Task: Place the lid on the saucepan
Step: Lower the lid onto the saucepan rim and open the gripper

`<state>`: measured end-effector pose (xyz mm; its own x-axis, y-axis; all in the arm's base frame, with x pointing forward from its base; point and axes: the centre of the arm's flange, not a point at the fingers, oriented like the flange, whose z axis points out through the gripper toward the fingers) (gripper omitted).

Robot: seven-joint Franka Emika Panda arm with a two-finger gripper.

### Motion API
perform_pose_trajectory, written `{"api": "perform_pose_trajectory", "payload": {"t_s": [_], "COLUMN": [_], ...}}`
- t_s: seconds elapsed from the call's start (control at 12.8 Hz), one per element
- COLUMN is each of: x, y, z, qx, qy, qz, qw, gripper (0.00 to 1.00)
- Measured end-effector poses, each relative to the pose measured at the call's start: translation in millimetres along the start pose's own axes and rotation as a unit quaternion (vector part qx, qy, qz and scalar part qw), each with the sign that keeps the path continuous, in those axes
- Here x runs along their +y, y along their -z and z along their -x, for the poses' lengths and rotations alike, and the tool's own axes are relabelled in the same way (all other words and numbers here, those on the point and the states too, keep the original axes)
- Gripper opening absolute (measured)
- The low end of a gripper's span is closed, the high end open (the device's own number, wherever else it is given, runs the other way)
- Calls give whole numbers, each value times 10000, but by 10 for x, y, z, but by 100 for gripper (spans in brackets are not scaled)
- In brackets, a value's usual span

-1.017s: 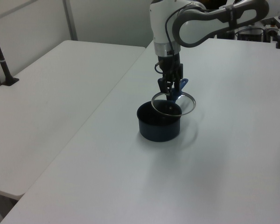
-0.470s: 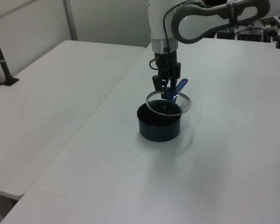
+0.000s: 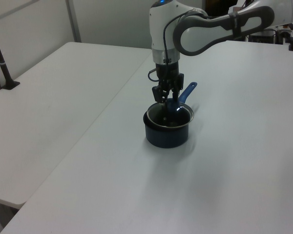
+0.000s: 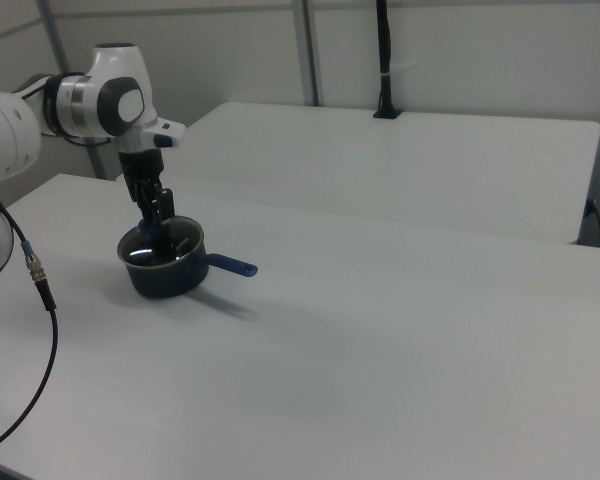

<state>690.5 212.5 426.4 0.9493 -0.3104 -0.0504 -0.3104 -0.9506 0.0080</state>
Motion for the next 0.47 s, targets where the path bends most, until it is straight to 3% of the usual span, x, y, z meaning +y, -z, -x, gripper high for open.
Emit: {"api": "perform_pose_trajectory", "payload": {"t_s": [0.47], "x": [-134], "y": [28], "z": [-12], "qx": [212], "qy": [-72], "qz": [-147], "qw": [9996], "gripper": [61]}}
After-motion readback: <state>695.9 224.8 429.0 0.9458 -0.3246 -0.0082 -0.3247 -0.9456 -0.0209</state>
